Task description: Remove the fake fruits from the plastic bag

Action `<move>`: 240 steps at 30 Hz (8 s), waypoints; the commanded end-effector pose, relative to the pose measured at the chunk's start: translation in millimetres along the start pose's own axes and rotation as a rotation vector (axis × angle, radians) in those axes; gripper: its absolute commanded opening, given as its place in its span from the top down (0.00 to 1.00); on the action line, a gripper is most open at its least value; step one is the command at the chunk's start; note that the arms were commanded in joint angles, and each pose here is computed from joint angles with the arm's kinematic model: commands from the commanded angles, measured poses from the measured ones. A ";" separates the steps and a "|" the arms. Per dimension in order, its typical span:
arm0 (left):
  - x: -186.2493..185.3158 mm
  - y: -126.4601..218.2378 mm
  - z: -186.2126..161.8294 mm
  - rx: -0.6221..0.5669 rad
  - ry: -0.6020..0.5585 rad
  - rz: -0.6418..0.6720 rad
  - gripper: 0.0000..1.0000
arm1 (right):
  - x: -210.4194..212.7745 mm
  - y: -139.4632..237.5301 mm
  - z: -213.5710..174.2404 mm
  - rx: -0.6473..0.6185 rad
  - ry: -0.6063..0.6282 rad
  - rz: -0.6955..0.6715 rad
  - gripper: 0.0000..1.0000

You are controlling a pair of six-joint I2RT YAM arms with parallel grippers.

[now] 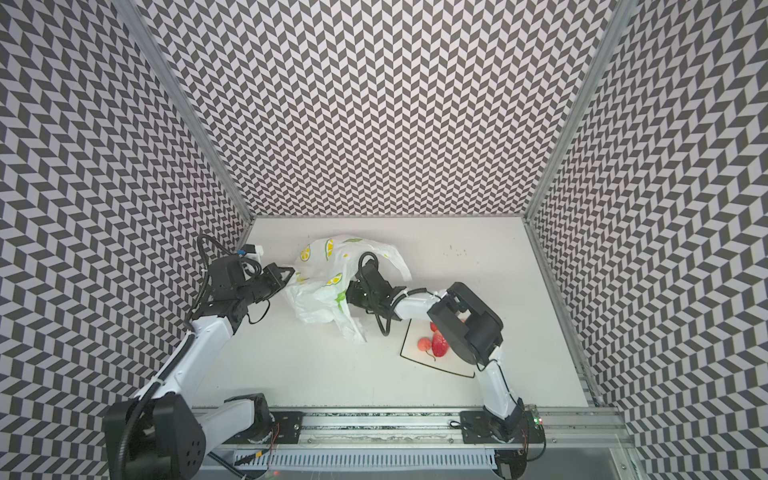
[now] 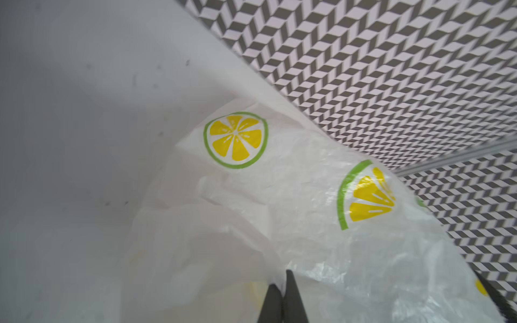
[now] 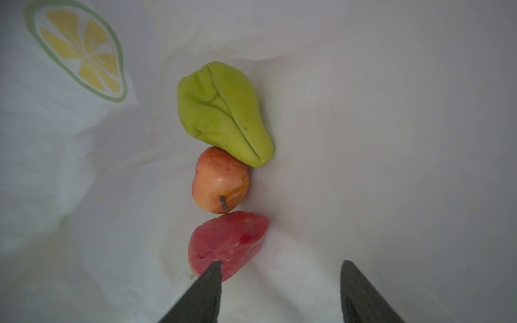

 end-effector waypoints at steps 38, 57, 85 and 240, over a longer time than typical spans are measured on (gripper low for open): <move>-95.4 123.8 -36.5 0.003 -0.097 0.198 0.01 | 40.4 38.1 -17.4 0.025 0.223 0.132 0.33; -131.9 93.6 -160.0 0.378 -0.325 0.192 0.00 | 62.3 46.3 -29.6 0.073 0.156 0.282 0.37; -79.5 82.4 -164.4 0.271 -0.426 0.397 0.66 | 132.5 64.6 -45.3 0.141 0.074 0.504 0.41; -51.5 110.0 -157.5 0.133 -0.130 0.350 1.00 | -132.8 197.3 -6.3 -0.187 0.049 -0.374 0.50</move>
Point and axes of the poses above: each gripper's point midway between its finger pads, its own y axis back along the fingers, its own x axis along the line the jaws close on, z = x × y, the point moved 2 cm from there along y, back along the fingers, and after that the axes turned 1 degree about y, right-handed, at the moved point
